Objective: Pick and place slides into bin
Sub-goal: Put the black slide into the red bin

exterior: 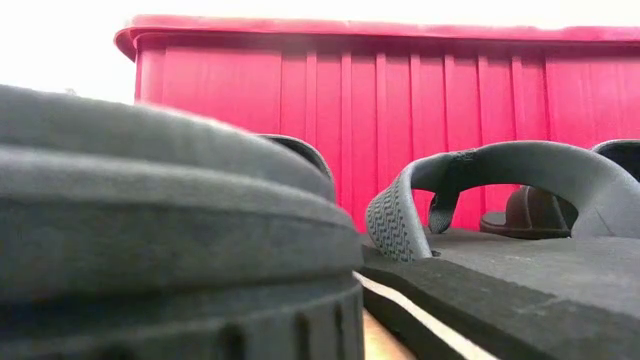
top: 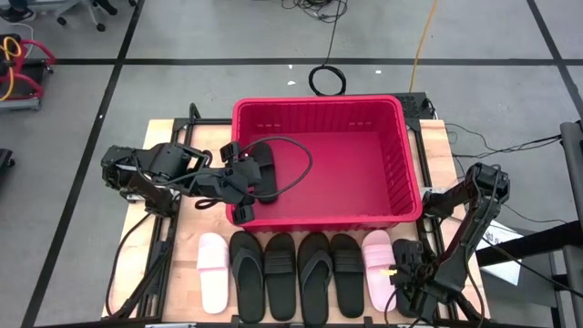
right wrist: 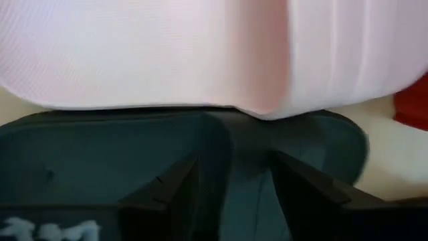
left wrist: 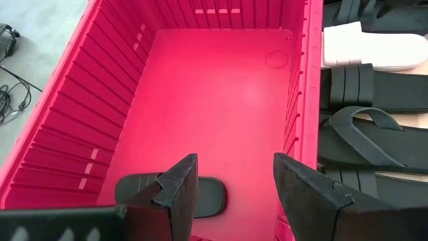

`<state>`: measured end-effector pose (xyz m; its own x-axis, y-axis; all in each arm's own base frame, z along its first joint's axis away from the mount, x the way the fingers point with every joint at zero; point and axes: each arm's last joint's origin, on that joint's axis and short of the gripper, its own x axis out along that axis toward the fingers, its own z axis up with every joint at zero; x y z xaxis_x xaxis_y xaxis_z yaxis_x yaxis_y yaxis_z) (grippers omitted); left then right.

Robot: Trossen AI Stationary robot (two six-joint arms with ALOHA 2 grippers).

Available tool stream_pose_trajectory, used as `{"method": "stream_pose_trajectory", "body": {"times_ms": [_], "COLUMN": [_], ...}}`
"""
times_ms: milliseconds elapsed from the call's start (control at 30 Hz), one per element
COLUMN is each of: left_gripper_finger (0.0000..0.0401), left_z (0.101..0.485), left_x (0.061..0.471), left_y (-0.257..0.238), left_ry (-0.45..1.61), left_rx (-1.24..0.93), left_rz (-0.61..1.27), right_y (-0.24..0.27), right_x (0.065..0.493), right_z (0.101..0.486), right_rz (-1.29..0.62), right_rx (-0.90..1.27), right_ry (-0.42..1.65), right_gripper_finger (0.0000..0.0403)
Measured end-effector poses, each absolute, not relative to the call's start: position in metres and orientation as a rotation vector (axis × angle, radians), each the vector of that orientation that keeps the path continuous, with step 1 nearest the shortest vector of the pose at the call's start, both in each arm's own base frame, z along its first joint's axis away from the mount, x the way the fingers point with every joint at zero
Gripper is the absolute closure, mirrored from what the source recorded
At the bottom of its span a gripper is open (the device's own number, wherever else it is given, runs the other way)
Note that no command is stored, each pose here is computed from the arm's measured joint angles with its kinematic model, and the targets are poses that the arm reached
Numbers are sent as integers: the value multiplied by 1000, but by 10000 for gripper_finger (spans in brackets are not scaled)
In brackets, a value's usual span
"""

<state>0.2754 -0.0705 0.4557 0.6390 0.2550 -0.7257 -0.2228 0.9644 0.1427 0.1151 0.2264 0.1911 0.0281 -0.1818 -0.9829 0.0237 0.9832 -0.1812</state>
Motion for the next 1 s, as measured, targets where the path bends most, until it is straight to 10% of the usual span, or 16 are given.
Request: {"method": "stream_pose_trajectory", "body": {"times_ms": [600,1000], "left_gripper_finger": [210,210], "left_z": [456,456], "left_x": [275,275], "left_y": [-71,-71], "left_ry": [834,834], "left_rx": [40,38], "left_rz": [273,274], "right_y": [206,205], "right_x": [105,104], "right_z": [181,182], "right_rz": [-468,-507], "right_rx": [-90,-59], "right_ry": [1559,1584], "right_gripper_finger": [282,397]}}
